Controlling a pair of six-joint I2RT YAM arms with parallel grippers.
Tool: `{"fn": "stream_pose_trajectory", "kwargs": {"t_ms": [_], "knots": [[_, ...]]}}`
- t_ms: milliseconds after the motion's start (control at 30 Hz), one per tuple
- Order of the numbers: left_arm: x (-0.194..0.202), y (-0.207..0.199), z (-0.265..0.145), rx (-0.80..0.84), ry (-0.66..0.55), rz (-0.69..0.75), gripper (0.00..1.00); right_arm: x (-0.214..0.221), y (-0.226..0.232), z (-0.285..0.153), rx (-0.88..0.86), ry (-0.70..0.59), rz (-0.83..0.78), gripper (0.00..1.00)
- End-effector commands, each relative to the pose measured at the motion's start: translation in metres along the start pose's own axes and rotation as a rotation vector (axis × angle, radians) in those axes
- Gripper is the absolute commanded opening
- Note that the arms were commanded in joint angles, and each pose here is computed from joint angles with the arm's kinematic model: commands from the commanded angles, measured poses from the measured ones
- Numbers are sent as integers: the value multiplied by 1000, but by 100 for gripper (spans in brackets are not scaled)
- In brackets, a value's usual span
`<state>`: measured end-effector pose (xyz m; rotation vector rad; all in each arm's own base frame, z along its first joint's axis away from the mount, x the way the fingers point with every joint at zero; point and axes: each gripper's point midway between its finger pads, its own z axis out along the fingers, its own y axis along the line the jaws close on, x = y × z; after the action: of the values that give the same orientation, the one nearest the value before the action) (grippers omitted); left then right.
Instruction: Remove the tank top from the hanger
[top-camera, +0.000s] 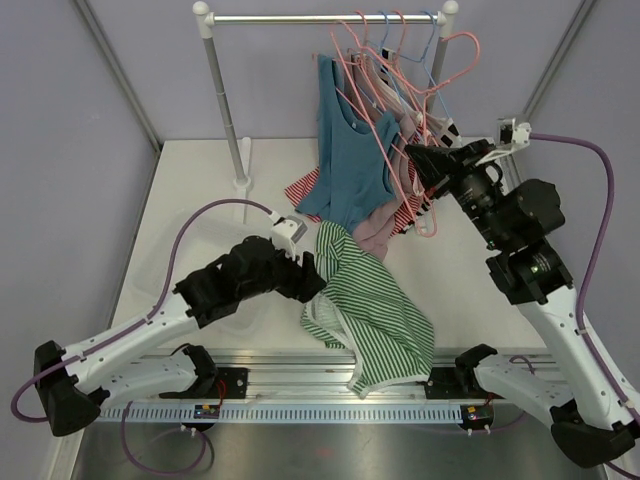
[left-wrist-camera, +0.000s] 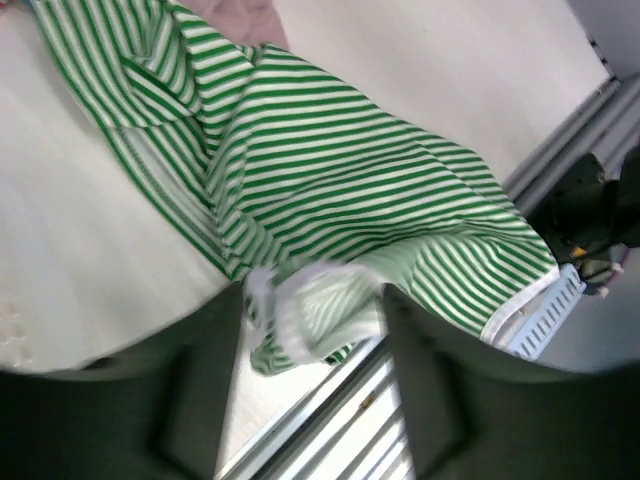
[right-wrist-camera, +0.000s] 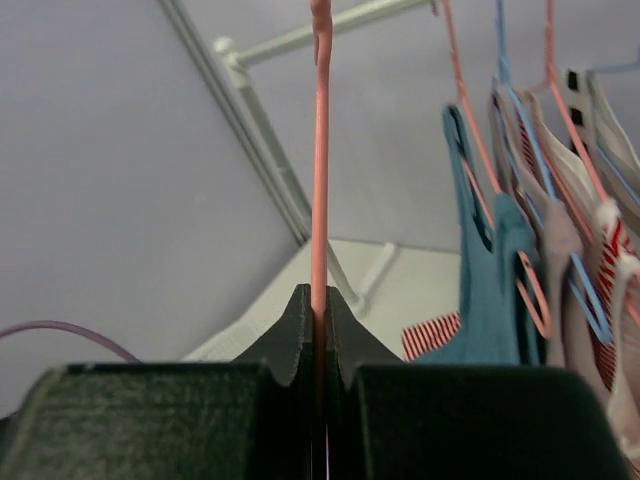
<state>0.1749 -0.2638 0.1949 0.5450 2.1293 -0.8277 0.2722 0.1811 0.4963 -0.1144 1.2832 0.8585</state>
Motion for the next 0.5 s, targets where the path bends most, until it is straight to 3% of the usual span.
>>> {"fn": "stream_pose_trajectory", "kwargs": {"t_ms": [0,33,67,267,467], "knots": [[-49,-4,-25,-51,-121,17,74,66,-59,-8,275,291,-52,0],[-50,-4,-31,-59,-118,20,80,78,-65,-6,296,339,-54,0],[-56,-3,-37,-70,-134,25,99,72,-63,-3,295,335,-60,0],[-77,14,-85,-203,-191,39,99,66,-56,30,297,385,-136,0],[-64,58,-126,-426,-176,96,99,53,-52,89,304,371,-238,0]]}}
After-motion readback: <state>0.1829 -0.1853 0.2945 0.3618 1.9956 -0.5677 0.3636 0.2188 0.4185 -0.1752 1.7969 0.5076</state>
